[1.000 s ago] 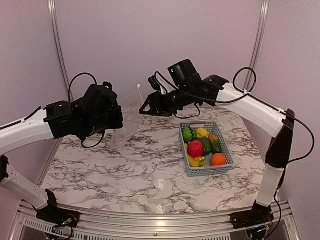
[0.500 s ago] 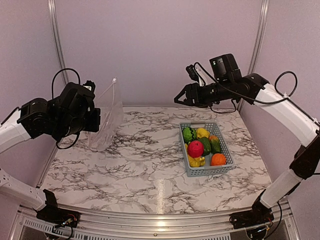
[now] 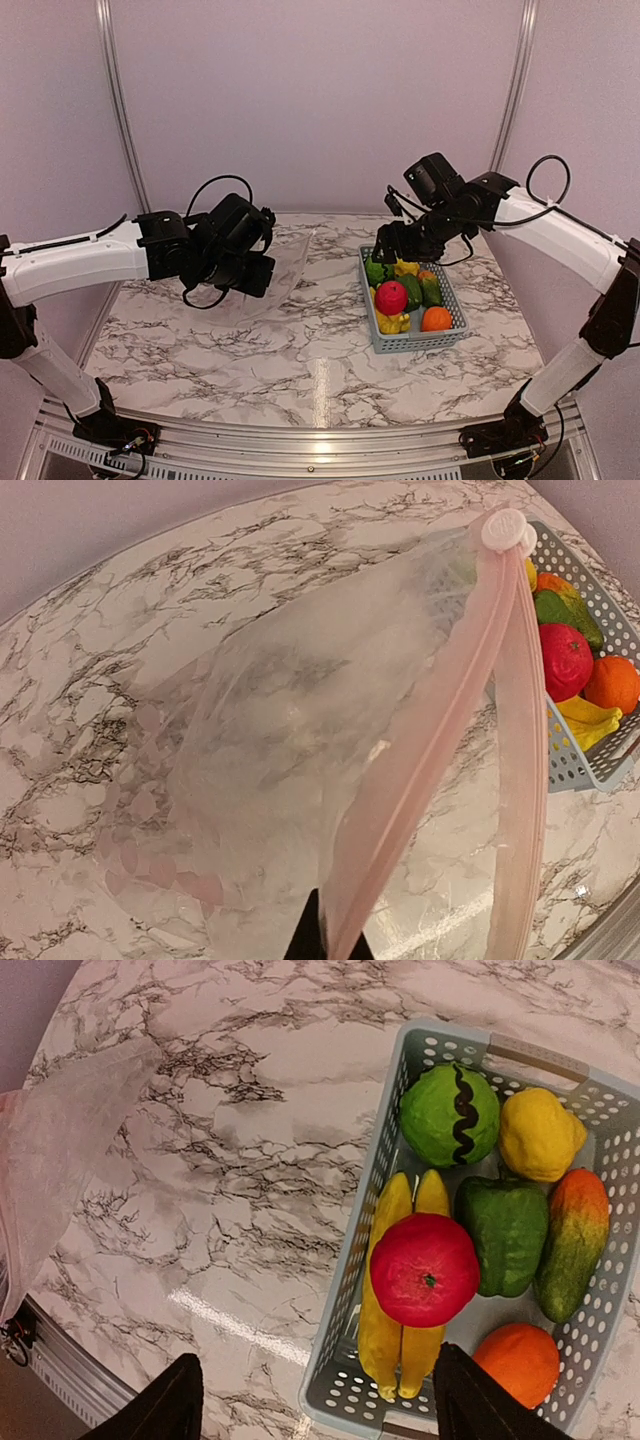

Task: Place the food in the zip-top bag and seal the zipper
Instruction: Pick up the fake vegetable from the bin.

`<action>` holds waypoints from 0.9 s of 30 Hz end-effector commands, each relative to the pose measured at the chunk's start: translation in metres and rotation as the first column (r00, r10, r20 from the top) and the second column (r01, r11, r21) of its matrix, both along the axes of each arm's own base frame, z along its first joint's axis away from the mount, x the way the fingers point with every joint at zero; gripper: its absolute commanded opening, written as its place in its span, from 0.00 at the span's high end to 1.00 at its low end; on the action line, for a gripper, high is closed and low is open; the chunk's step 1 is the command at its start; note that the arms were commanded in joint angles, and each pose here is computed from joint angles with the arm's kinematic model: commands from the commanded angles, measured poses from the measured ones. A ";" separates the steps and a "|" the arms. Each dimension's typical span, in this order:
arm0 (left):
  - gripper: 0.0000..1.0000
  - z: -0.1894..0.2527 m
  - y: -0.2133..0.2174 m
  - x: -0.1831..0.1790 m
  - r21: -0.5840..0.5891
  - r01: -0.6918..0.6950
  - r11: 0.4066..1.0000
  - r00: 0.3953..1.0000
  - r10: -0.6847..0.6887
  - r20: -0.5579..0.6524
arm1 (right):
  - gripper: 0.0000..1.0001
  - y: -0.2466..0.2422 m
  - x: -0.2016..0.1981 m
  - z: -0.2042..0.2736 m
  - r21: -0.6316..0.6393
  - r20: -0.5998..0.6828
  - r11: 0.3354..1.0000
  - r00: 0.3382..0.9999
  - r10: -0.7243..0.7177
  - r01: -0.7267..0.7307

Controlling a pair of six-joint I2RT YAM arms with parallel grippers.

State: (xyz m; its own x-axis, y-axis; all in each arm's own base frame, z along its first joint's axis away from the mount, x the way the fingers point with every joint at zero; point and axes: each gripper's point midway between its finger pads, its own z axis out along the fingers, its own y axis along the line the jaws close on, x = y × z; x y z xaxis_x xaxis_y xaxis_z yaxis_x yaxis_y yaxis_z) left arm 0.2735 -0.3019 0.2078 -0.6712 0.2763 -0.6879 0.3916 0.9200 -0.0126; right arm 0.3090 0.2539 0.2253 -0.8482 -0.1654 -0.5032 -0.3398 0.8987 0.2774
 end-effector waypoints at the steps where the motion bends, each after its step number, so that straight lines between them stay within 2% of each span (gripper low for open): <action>1: 1.00 0.000 -0.027 0.002 -0.112 0.069 0.991 0.998 -0.069 0.000 | 0.21 -0.022 -0.003 -0.022 -0.092 -0.046 0.993 0.996 -0.076 0.071; 5: 1.00 -0.014 -0.033 -0.001 -0.147 0.083 0.986 0.996 -0.088 -0.026 | 0.17 -0.026 -0.002 -0.042 -0.133 -0.058 0.988 0.995 -0.085 0.077; 12: 1.00 -0.019 -0.033 0.007 -0.249 -0.059 0.967 0.997 0.046 -0.055 | 0.12 -0.029 0.004 -0.056 -0.197 -0.049 0.980 0.999 0.005 -0.015; 16: 1.00 -0.020 -0.040 0.013 -0.299 -0.082 0.951 0.996 0.069 -0.052 | 0.12 -0.043 0.015 -0.074 -0.255 -0.059 0.966 0.998 0.016 -0.031; 20: 1.00 -0.009 -0.051 0.017 -0.283 -0.064 0.957 0.997 0.051 -0.055 | 0.12 -0.054 0.027 -0.078 -0.201 -0.083 0.980 0.996 -0.012 -0.005; 27: 0.99 -0.005 -0.055 0.008 -0.288 -0.025 0.957 0.996 -0.001 -0.087 | 0.15 -0.039 0.032 -0.088 -0.131 -0.101 0.991 0.995 0.014 -0.027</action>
State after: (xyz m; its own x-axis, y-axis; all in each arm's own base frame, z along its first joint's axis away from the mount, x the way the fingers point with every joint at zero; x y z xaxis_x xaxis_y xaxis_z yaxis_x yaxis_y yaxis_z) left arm 0.2857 -0.3579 0.1965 -0.7186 0.0551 -0.6932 0.3586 0.8834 -0.3016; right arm 0.3359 0.1981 0.1353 -0.9042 -0.2377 -0.3548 -0.2990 0.9456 0.1284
